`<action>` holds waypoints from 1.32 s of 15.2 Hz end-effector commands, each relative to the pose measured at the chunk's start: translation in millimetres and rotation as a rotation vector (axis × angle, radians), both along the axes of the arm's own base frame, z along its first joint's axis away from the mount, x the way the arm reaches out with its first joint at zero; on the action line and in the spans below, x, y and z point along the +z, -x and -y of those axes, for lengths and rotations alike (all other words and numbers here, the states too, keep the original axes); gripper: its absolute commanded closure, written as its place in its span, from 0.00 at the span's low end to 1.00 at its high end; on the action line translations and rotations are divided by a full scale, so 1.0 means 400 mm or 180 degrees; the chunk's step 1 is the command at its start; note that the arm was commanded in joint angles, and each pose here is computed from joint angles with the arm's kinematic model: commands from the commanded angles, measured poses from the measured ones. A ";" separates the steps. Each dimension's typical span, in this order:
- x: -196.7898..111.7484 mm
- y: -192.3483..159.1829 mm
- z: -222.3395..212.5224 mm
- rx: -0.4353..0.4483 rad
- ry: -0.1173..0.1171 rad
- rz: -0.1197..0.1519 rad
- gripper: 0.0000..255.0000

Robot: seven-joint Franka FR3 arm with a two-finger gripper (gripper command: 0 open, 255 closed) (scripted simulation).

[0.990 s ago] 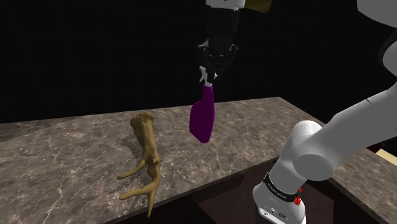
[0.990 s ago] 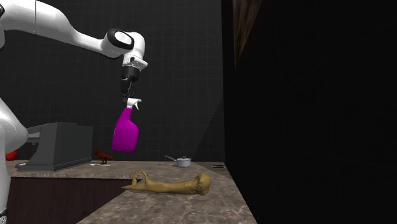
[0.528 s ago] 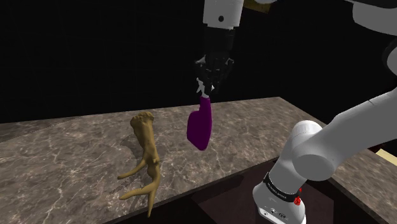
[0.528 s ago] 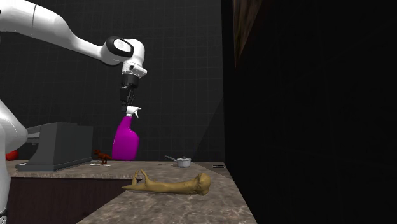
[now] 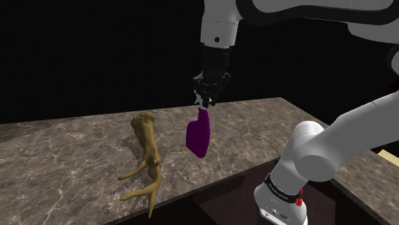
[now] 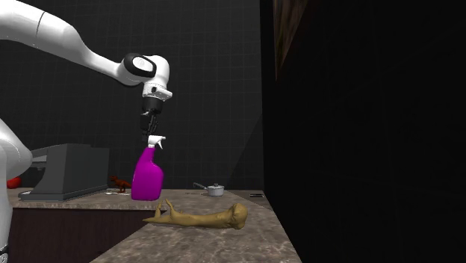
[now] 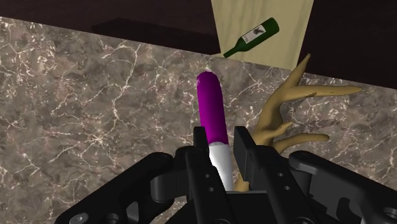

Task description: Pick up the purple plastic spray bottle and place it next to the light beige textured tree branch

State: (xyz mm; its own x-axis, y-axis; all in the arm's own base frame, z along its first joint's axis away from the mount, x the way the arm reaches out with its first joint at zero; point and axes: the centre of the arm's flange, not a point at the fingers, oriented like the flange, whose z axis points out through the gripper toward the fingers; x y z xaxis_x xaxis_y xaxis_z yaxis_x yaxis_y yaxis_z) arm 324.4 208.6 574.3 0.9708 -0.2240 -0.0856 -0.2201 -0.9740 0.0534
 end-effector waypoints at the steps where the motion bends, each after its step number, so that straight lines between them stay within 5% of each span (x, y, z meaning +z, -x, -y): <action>1: -0.026 0.000 0.000 0.0000 -0.0001 0.0002 1.00; 20: -0.277 0.000 0.000 0.0000 -0.0001 0.0002 1.00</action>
